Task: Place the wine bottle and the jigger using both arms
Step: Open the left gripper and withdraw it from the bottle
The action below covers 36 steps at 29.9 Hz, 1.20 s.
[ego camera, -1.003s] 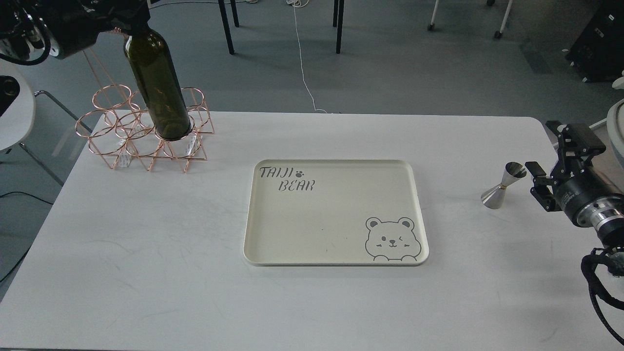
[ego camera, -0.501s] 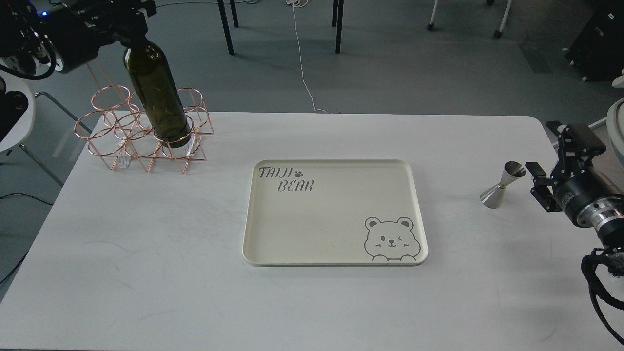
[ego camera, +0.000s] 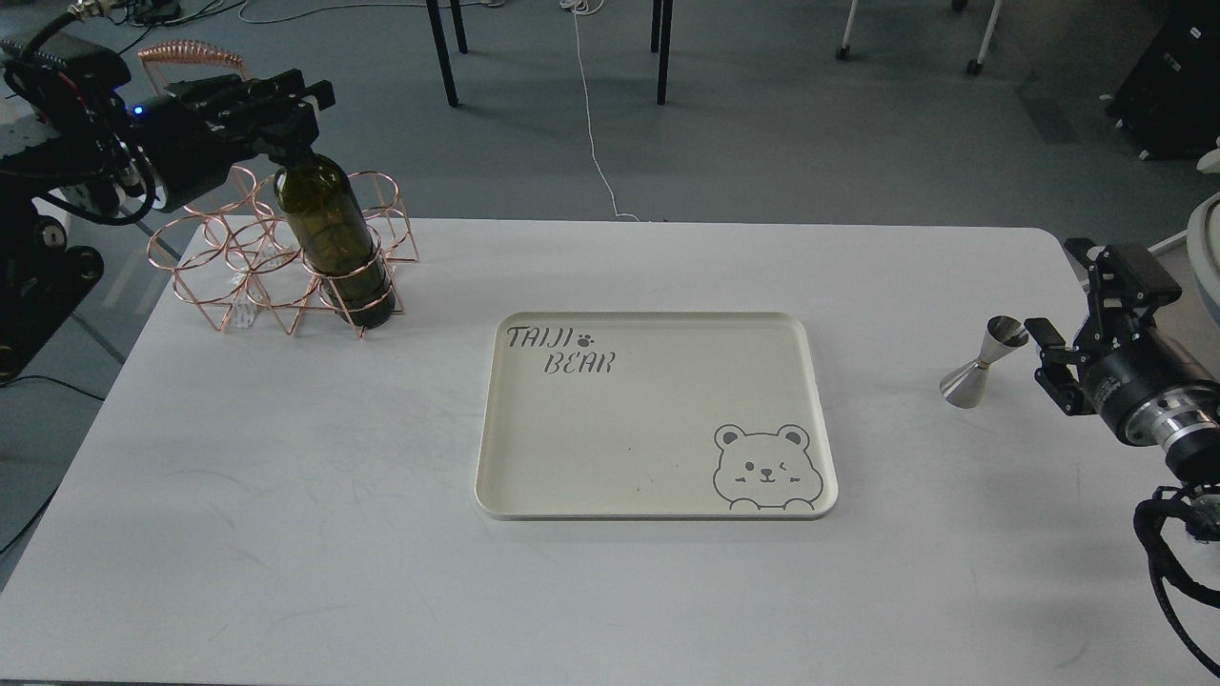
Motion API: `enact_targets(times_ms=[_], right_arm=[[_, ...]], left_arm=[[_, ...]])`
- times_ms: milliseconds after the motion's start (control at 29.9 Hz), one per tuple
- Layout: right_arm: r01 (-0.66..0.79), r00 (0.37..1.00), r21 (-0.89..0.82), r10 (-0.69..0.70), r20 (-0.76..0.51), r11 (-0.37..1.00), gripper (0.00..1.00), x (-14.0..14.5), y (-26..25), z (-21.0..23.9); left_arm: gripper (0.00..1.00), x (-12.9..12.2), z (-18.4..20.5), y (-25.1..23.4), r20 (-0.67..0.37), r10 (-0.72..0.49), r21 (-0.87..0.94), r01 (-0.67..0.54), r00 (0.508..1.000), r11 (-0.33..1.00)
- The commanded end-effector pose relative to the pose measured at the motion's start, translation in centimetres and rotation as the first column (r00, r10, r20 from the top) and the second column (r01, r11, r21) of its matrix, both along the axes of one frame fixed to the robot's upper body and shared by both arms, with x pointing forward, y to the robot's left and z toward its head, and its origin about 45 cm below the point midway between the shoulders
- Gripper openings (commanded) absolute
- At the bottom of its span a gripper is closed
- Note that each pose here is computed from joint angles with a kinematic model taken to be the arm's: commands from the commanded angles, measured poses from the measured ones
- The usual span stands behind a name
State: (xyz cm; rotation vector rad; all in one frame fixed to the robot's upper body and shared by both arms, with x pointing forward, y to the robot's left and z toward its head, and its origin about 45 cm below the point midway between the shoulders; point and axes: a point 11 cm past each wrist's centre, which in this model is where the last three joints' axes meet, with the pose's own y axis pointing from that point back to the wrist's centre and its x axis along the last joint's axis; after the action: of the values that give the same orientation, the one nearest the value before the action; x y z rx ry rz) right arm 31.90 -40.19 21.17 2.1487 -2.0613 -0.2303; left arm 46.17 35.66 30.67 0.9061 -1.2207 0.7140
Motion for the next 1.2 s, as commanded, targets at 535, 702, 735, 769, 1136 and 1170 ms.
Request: enact_targets(times_ms=[535, 702, 735, 769, 1136, 1170], right_arm=[[0.002, 1.000, -0.005, -0.002, 0.004, 1.000, 0.97, 0.1, -0.2, 0.1], [0.007, 1.000, -0.001, -0.007, 0.019, 1.000, 0.98, 0.4, -0.2, 0.6], [0.007, 1.000, 0.000, -0.007, 0.024, 1.000, 0.98, 0.5, -0.2, 0.7], [0.008, 1.000, 0.004, -0.008, 0.029, 1.000, 0.98, 0.6, -0.1, 0.9], [-0.018, 0.997, 0.081, 0.012, 0.080, 0.997, 0.99, 1.9, 2.2, 1.6], [-0.024, 0.997, 0.084, 0.018, 0.081, 0.996, 0.99, 2.0, 2.5, 1.5]], left_arm=[[0.98, -1.5, 3.6, 0.5, -0.026, 0.005, -0.357, -0.014, 1.000, 0.934], [0.98, -3.4, 3.2, 0.8, -0.150, -0.039, -0.619, -0.063, 0.988, 0.782], [0.98, -3.9, 2.9, 1.1, -0.167, -0.042, -0.690, -0.086, 0.985, 0.719], [0.98, -4.2, 2.8, 1.2, -0.172, -0.048, -0.750, -0.099, 0.984, 0.654], [0.98, -8.6, -3.7, -2.6, -0.220, -0.152, -0.972, -0.204, 0.964, 0.114], [0.98, -9.1, -4.2, -3.4, -0.222, -0.170, -0.974, -0.209, 0.960, 0.089]])
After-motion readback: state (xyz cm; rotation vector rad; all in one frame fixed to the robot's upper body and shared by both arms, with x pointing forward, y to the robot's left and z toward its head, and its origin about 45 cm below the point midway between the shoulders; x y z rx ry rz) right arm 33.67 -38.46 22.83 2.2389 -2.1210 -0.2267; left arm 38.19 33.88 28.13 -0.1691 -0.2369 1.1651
